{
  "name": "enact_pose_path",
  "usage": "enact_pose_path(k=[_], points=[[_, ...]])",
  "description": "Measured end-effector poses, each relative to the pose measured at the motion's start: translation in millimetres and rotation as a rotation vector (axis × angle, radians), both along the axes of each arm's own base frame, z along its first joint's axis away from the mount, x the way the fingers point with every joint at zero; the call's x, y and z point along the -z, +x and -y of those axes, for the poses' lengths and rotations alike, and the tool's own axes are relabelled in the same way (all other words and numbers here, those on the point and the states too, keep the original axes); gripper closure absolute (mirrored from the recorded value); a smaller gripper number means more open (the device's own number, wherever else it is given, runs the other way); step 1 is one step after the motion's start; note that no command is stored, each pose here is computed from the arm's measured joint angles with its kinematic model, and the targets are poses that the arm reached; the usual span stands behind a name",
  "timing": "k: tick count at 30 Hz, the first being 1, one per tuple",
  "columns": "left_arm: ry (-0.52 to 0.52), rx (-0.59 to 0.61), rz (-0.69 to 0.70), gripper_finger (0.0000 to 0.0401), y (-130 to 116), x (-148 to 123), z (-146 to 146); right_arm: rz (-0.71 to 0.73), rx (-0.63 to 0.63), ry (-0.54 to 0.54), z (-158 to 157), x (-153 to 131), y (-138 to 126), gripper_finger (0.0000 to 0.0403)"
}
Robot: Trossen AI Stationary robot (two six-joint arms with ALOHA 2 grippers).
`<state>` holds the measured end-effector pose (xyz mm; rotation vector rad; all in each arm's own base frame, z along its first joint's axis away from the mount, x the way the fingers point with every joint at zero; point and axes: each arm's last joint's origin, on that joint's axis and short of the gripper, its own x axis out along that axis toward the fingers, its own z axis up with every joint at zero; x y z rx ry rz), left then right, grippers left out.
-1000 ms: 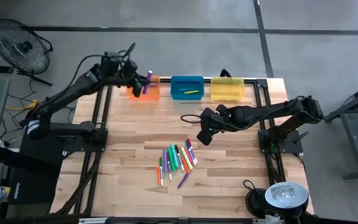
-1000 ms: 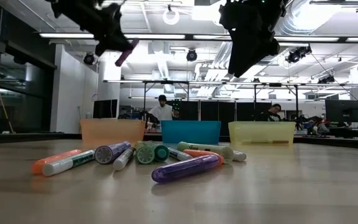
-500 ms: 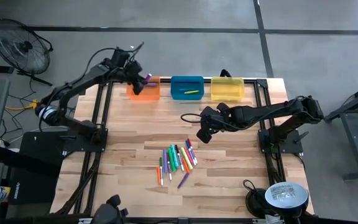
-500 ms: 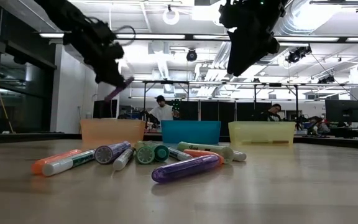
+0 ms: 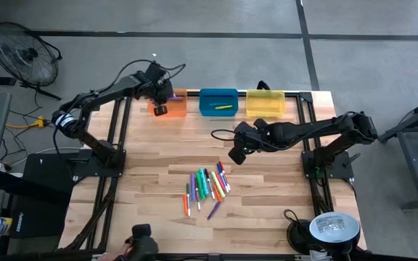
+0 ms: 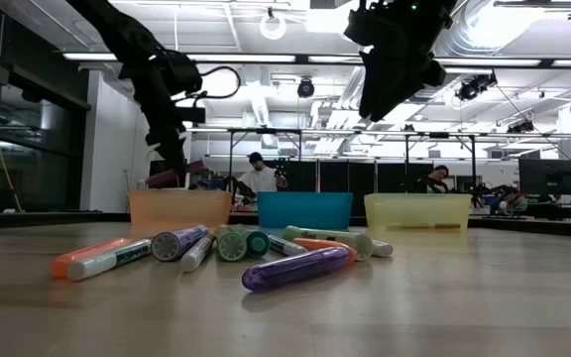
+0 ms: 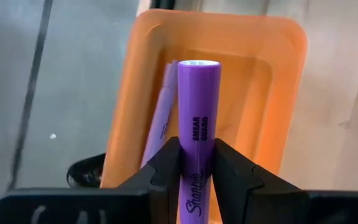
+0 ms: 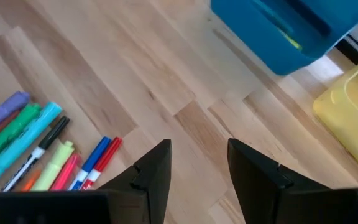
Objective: Pick & Place Markers
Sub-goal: Put the violet highlighter into the orange bin, then put the left orange pen into the blue bin
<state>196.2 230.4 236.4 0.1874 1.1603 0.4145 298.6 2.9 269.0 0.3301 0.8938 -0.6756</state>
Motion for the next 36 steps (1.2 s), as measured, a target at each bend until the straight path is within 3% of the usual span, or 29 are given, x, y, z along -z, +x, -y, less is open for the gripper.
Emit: enact_pose_path(k=[8, 15, 28, 36], points=[[0.005, 0.043, -0.133, 0.0332, 17.1, 23.6, -3.6, 0.008, 0.017, -0.012, 0.5, -0.3, 0.2, 0.0258], [0.012, 0.026, -0.155, 0.0331, 23.9, 26.2, -12.7, 0.022, 0.044, 0.004, 0.5, -0.3, 0.2, 0.0257], [0.053, 0.05, -0.198, 0.0292, 25.6, 25.0, -12.5, 0.038, 0.068, 0.043, -0.1, -0.1, 0.3, 0.0256], [0.015, -0.087, -0.161, 0.029, 24.1, 25.1, -11.8, 0.038, 0.068, 0.049, -0.4, 0.0, 0.3, 0.0256]])
